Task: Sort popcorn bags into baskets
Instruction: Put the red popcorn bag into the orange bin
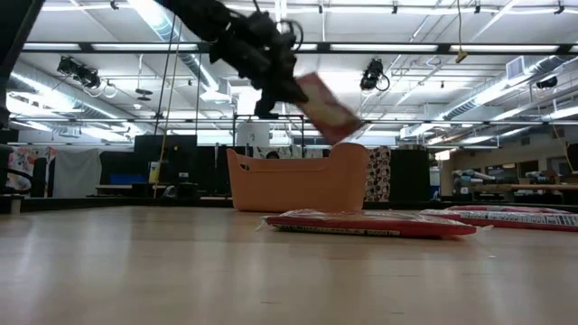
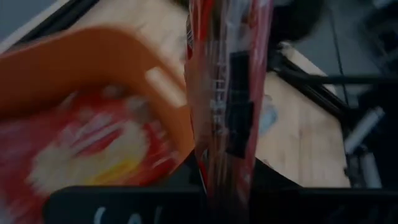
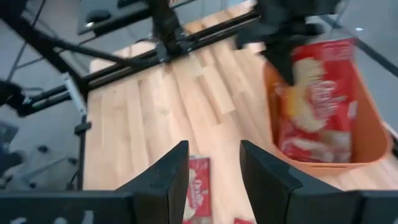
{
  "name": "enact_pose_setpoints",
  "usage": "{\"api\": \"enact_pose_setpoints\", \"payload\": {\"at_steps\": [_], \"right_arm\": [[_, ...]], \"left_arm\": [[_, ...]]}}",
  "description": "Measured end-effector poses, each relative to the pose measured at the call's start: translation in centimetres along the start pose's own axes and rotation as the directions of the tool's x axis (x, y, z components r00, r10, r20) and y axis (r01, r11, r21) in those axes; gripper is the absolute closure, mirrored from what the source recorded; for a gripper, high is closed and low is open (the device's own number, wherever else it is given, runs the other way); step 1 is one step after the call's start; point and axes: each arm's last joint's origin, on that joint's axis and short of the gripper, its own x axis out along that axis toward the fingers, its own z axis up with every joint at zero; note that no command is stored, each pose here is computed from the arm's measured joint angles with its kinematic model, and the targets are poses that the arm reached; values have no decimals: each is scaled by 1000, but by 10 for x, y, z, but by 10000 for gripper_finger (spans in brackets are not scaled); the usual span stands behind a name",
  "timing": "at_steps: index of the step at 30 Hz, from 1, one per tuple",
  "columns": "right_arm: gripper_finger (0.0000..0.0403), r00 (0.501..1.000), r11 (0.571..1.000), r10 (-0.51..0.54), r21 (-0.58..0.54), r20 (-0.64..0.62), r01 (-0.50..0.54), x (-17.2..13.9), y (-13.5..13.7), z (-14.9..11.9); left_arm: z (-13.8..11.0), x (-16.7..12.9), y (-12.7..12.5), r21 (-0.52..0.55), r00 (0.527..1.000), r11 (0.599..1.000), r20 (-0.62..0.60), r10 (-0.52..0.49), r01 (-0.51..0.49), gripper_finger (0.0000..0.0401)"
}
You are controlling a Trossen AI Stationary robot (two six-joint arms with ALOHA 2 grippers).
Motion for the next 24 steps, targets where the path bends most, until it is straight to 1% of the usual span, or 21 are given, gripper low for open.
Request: {"api": "enact_pose_setpoints", "payload": {"at_steps": [3, 7, 8, 11, 12, 14, 17, 21, 22, 24], "right_arm": [[256, 999, 999, 30, -21, -16, -31, 3, 7, -2], [257, 998, 997, 53, -49, -33, -55, 7, 17, -5], [257, 998, 997, 51, -55, -33, -52, 9, 18, -6], [257, 998, 997, 42, -65, -49, -45, 14, 23, -9], [257, 998, 997, 40, -64, -55, -43, 16, 24, -11], [257, 997, 997, 38, -64, -72, -43, 19, 27, -13], [257, 994, 996, 43, -77, -100, -51, 23, 31, -18], [257, 992, 995, 41, -88, -123, -52, 30, 34, -23], [257, 991, 996, 38, -81, -129, -48, 32, 34, -24], [257, 989, 997, 28, -68, -145, -38, 35, 33, -28]], "left_arm": [[-4, 4, 23, -109, 998, 993, -38, 49, -53, 374], [-11, 17, 45, -248, 991, 961, -74, 108, -124, 374], [-13, 21, 49, -291, 988, 944, -81, 135, -153, 374], [-20, 34, 62, -430, 964, 862, -110, 243, -267, 366], [-22, 37, 64, -454, 959, 845, -119, 257, -283, 359], [-22, 39, 64, -462, 958, 840, -109, 266, -286, 335], [-21, 37, 62, -442, 957, 849, -104, 271, -289, 290], [-17, 26, 57, -413, 952, 859, -93, 293, -304, 232], [-16, 21, 55, -393, 948, 863, -96, 304, -317, 221], [-17, 11, 51, -341, 926, 861, -116, 360, -377, 205]]}}
